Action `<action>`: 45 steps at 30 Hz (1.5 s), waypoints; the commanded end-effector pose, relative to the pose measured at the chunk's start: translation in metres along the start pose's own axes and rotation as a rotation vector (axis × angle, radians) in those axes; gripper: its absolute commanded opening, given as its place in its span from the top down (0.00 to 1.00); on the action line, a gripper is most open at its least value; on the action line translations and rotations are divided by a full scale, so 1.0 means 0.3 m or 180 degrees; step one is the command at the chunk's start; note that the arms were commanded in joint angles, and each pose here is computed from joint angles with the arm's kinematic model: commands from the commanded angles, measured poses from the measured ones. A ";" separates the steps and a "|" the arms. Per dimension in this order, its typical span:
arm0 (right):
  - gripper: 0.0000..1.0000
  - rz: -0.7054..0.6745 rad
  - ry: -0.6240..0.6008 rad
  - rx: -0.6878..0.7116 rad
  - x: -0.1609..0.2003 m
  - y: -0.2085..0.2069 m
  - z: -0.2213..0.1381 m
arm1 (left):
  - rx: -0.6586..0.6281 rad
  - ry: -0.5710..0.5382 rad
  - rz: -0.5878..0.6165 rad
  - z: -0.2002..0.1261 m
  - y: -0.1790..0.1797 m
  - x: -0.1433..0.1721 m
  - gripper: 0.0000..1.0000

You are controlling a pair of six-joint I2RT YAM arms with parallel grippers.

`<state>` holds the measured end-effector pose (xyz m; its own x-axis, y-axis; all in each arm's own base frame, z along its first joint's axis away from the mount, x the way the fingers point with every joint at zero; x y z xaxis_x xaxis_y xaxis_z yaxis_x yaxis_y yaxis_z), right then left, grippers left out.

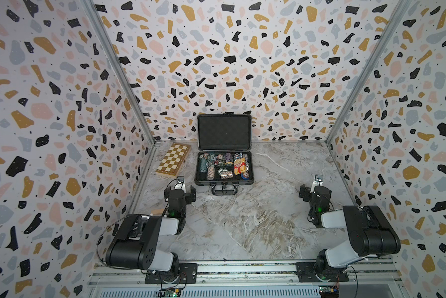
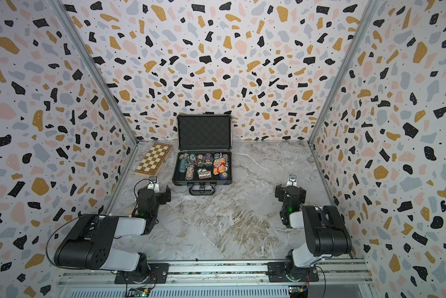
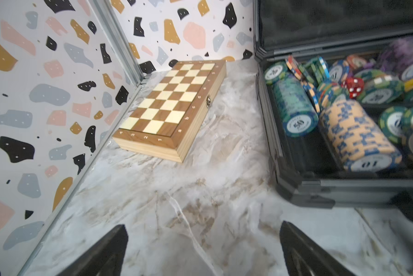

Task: Open the poker set cases
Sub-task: Reset both arms

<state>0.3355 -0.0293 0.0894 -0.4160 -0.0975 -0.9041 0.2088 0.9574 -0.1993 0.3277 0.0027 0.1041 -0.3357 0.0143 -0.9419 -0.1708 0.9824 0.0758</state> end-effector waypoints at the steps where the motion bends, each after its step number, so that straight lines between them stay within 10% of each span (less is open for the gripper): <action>1: 0.00 0.0033 -0.0118 0.0002 -0.043 0.000 0.003 | -0.0060 -0.0118 -0.0156 0.012 0.010 -0.041 0.01; 45: 0.00 0.0031 -0.0118 0.0003 -0.042 -0.001 0.003 | -0.0052 -0.0133 -0.0153 0.009 0.010 -0.040 0.01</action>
<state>0.3355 -0.0293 0.0894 -0.4160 -0.0975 -0.9041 0.2088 0.9574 -0.1993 0.3289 0.0053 0.1055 -0.3285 -0.0134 -0.9444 -0.1927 0.9798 0.0531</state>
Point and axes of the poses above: each gripper's point midway between its finger pads, its own z axis out along the fingers, its own y axis along the line the jaws close on, x = y × z, the point moved 4 cm from there along -z, back along the fingers, and after that the axes turned 5 degrees about -z, right-handed, at the moved point
